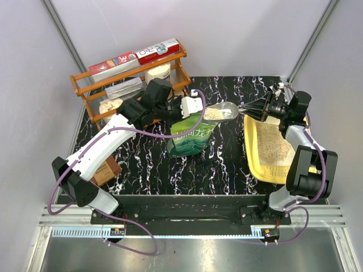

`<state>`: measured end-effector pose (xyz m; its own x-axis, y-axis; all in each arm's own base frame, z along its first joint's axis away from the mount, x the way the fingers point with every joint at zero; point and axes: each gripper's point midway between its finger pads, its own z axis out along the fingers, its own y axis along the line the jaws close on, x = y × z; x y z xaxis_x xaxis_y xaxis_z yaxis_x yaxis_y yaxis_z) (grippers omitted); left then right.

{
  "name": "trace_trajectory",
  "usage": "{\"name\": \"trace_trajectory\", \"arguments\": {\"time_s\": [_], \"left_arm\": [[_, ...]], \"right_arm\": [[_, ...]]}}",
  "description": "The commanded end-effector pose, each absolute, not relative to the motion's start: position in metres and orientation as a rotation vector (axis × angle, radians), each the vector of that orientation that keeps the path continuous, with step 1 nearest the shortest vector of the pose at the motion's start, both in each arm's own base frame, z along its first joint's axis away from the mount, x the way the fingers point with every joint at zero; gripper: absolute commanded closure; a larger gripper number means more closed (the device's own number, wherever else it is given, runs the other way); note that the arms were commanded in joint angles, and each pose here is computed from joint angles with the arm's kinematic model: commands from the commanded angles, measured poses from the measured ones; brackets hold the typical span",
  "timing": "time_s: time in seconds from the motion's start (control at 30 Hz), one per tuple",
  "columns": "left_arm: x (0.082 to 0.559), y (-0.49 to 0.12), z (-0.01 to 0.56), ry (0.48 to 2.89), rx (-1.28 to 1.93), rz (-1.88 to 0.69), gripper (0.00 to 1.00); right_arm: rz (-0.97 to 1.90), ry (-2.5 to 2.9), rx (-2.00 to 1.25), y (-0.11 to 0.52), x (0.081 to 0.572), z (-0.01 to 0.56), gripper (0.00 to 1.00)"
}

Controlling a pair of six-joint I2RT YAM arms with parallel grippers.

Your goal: Fill the litter box with clean litter

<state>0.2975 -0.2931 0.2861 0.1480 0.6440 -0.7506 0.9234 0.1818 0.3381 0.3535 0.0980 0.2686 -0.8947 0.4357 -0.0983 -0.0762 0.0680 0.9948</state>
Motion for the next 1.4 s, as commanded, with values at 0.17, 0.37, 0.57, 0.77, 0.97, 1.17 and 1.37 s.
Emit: {"name": "trace_trajectory", "arguments": {"time_s": [0.17, 0.37, 0.57, 0.77, 0.97, 1.17, 1.37], "left_arm": [[0.306, -0.299, 0.362, 1.357, 1.428, -0.341, 1.0], [0.304, -0.302, 0.364, 1.357, 1.422, -0.372, 1.0], [0.298, -0.307, 0.368, 1.342, 1.422, -0.422, 1.0], [0.293, -0.312, 0.369, 1.327, 1.434, -0.468, 1.0], [0.291, -0.32, 0.372, 1.299, 1.451, -0.51, 1.0], [0.292, -0.324, 0.369, 1.269, 1.484, -0.51, 1.0], [0.289, -0.323, 0.365, 1.257, 1.504, -0.509, 1.0]], "right_arm": [[1.844, 1.929, 0.289, 0.082, 0.331, 0.298, 1.0], [1.783, 1.884, 0.335, 0.058, 0.327, 0.307, 1.0], [1.699, 1.821, 0.439, 0.015, 0.325, 0.311, 1.0], [1.607, 1.754, 0.541, -0.027, 0.317, 0.311, 1.0], [1.45, 1.653, 0.654, -0.07, 0.313, 0.309, 1.0], [1.258, 1.604, 0.784, -0.104, 0.304, 0.287, 1.0], [0.995, 1.623, 0.909, -0.133, 0.278, 0.254, 1.0]]}}
